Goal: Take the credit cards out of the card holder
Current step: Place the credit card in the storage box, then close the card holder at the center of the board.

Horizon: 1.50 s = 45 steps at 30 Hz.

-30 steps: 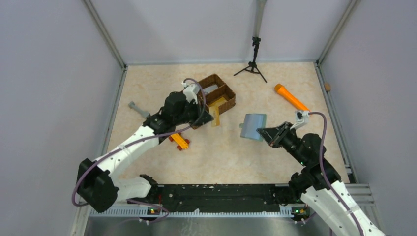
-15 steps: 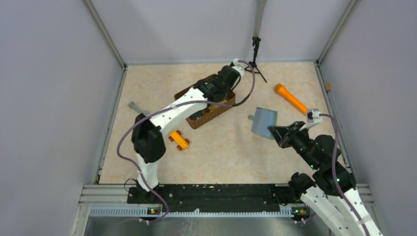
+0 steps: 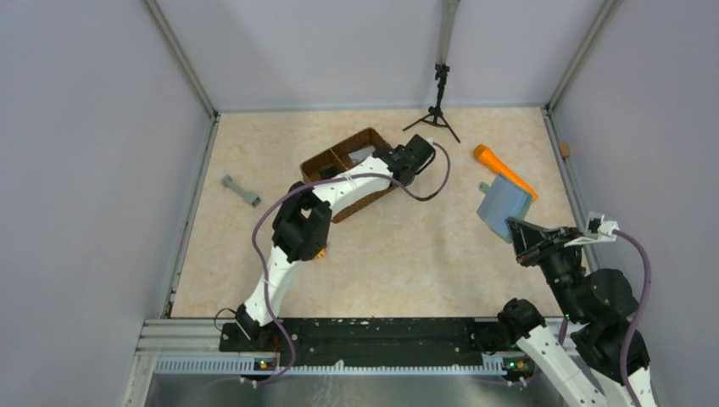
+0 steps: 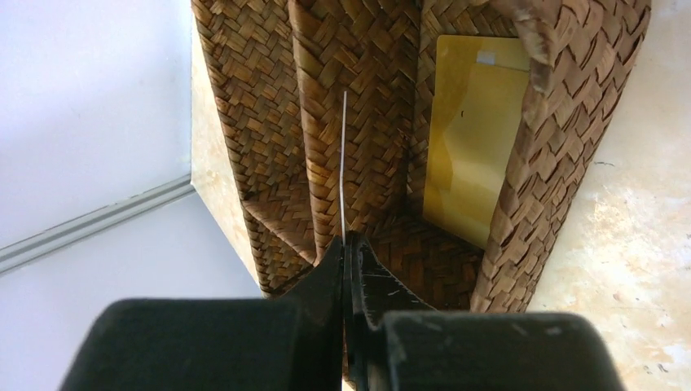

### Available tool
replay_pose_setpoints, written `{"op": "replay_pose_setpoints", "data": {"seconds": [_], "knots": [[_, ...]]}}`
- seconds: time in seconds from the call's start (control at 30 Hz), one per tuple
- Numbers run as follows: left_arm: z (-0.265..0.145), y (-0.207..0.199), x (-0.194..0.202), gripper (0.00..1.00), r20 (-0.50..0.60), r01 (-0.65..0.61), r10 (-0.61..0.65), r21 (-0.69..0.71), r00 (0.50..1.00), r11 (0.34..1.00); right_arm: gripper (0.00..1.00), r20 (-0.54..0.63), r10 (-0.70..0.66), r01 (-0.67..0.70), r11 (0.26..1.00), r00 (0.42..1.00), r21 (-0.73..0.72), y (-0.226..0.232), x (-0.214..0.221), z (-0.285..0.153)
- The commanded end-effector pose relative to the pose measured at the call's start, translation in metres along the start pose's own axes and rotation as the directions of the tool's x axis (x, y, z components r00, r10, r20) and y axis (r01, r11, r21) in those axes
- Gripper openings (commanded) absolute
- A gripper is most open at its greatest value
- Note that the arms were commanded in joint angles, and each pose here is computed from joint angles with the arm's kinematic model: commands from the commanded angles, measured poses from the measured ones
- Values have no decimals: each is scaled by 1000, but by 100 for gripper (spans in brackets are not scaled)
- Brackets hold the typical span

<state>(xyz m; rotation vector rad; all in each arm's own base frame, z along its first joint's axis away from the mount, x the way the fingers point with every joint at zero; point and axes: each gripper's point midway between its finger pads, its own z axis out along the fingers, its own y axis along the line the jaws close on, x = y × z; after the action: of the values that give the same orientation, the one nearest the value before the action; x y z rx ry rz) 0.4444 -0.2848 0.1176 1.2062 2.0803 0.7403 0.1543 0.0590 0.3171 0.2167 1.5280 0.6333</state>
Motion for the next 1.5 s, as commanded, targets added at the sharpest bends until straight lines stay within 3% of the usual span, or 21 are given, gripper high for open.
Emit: {"op": "replay_pose_setpoints", "data": {"seconds": [0.0,0.13,0.3,0.37,0.47,0.67,0.8,1.0,1.13,1.23,1.47], "knots": [[2,11,-17,0,34,-4,6,-58,999,998,0,60,-26,22,998,998,57,-9,-17,-6],[5,8,-20,3,40,1,2,-52,999,999,0,49,-19,16,998,999,55,-10,-12,-3],[-9,14,-14,41,21,36,-35,-31,999,999,0,32,-5,3,997,999,73,-13,-5,1],[-23,24,-14,51,39,87,-86,-24,996,996,0,17,2,-4,997,1000,81,-15,0,5],[-47,34,-13,59,70,153,-153,12,986,988,0,-9,26,-26,997,1000,70,-12,9,11],[-90,47,1,64,119,319,-329,94,937,943,0,-156,64,-81,992,986,-100,20,48,29],[-116,36,18,65,107,498,-526,210,844,841,0,-313,86,-159,964,946,-215,44,87,42],[-149,-1,59,66,63,628,-700,391,711,673,0,-550,181,-414,847,815,-333,78,149,53],[-166,-24,89,66,42,651,-753,473,656,594,0,-643,248,-535,791,724,-297,80,179,60],[-181,-29,109,67,52,662,-792,518,608,543,0,-679,210,-486,839,703,-245,68,200,69],[-190,-59,133,69,44,649,-845,619,534,442,3,-705,83,-200,976,705,-85,17,227,93]]}}
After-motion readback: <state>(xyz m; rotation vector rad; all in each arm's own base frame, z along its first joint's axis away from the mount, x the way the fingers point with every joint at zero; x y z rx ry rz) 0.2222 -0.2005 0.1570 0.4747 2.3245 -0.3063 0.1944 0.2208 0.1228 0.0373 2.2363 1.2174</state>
